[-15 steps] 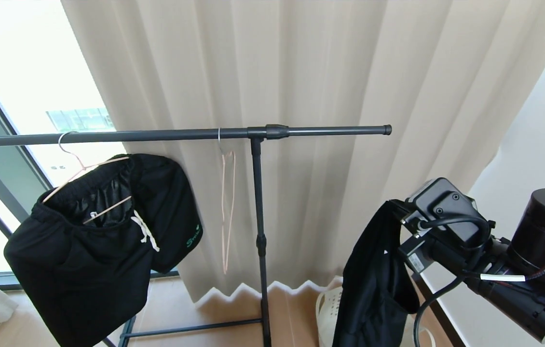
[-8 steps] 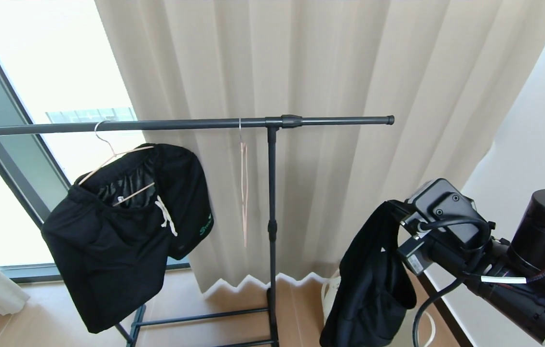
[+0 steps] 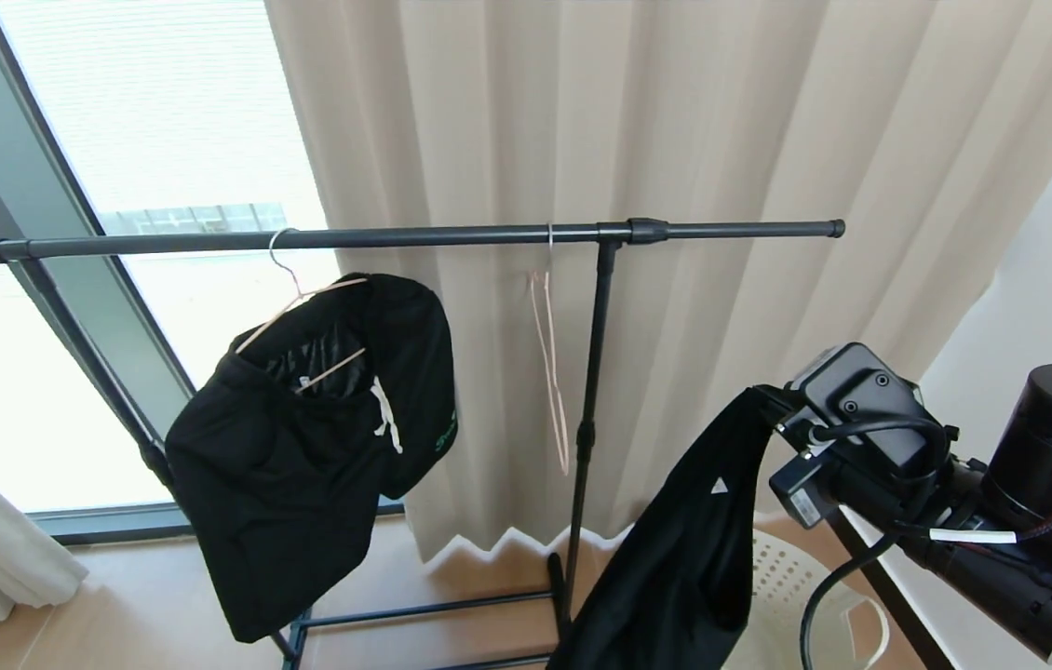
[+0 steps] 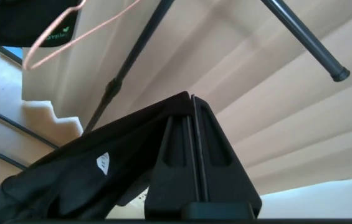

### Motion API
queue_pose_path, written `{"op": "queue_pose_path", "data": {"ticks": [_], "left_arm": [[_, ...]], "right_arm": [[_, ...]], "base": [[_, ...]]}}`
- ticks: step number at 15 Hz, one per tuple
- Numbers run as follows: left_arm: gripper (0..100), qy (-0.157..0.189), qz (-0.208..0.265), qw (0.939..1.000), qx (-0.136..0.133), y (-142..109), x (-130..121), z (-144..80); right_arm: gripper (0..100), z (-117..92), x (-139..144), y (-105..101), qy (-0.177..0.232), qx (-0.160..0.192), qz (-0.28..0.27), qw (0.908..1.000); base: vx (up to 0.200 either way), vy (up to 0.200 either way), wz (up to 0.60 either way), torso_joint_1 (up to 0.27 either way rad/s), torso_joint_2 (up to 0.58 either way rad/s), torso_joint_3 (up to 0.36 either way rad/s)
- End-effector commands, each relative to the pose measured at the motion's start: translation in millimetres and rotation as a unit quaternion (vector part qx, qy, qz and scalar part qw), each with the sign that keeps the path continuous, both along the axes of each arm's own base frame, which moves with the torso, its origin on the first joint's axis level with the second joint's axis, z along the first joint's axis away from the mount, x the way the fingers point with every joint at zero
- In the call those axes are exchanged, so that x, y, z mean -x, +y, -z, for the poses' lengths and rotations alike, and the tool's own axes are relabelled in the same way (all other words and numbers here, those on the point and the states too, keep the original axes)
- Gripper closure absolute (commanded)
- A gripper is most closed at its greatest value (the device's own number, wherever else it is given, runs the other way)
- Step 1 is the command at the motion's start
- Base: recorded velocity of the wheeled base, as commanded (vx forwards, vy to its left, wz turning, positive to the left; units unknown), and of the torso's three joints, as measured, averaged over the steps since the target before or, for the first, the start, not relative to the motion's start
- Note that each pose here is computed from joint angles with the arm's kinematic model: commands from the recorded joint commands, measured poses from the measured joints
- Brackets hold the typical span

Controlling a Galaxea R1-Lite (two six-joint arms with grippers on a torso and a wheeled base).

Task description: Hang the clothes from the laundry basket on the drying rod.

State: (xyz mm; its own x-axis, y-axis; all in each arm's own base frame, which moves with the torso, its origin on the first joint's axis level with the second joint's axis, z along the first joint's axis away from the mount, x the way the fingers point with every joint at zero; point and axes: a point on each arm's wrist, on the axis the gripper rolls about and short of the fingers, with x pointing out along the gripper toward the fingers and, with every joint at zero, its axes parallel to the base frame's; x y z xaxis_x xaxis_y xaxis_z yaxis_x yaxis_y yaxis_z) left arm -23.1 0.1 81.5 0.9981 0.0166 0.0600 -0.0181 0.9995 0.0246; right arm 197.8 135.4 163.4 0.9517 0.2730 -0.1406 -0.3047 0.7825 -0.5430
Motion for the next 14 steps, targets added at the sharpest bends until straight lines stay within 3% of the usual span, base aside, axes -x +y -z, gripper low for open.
{"op": "queue_pose_path", "data": {"ticks": [1, 2, 10, 14], "left_arm": [[0, 0.0, 0.0, 1.0, 0.0, 0.0, -0.1, -0.1], [0, 0.001, 0.001, 1.0, 0.0, 0.0, -0.1, 0.1], [0, 0.001, 0.001, 1.0, 0.0, 0.0, -0.1, 0.1], [0, 0.001, 0.001, 1.0, -0.001, 0.0, -0.1, 0.1]], "right_arm": [[100, 0.4, -0.3, 0.1, 0.001, 0.001, 0.0, 1.0], [100, 0.8, -0.3, 0.5, 0.001, 0.001, 0.0, 1.0], [100, 1.1, -0.7, 0.3, 0.002, 0.002, 0.0, 1.0], [100, 0.7, -1.5, 0.4, 0.001, 0.001, 0.001, 1.0]], "base": [[0.0, 0.2, 0.0, -0.002, 0.0, -0.002], [0.0, 0.2, 0.0, 0.007, 0.0, -0.002], [-0.2, 0.0, 0.0, 0.002, 0.0, 0.002], [0.0, 0.0, 0.0, 0.0, 0.0, 0.0]]}}
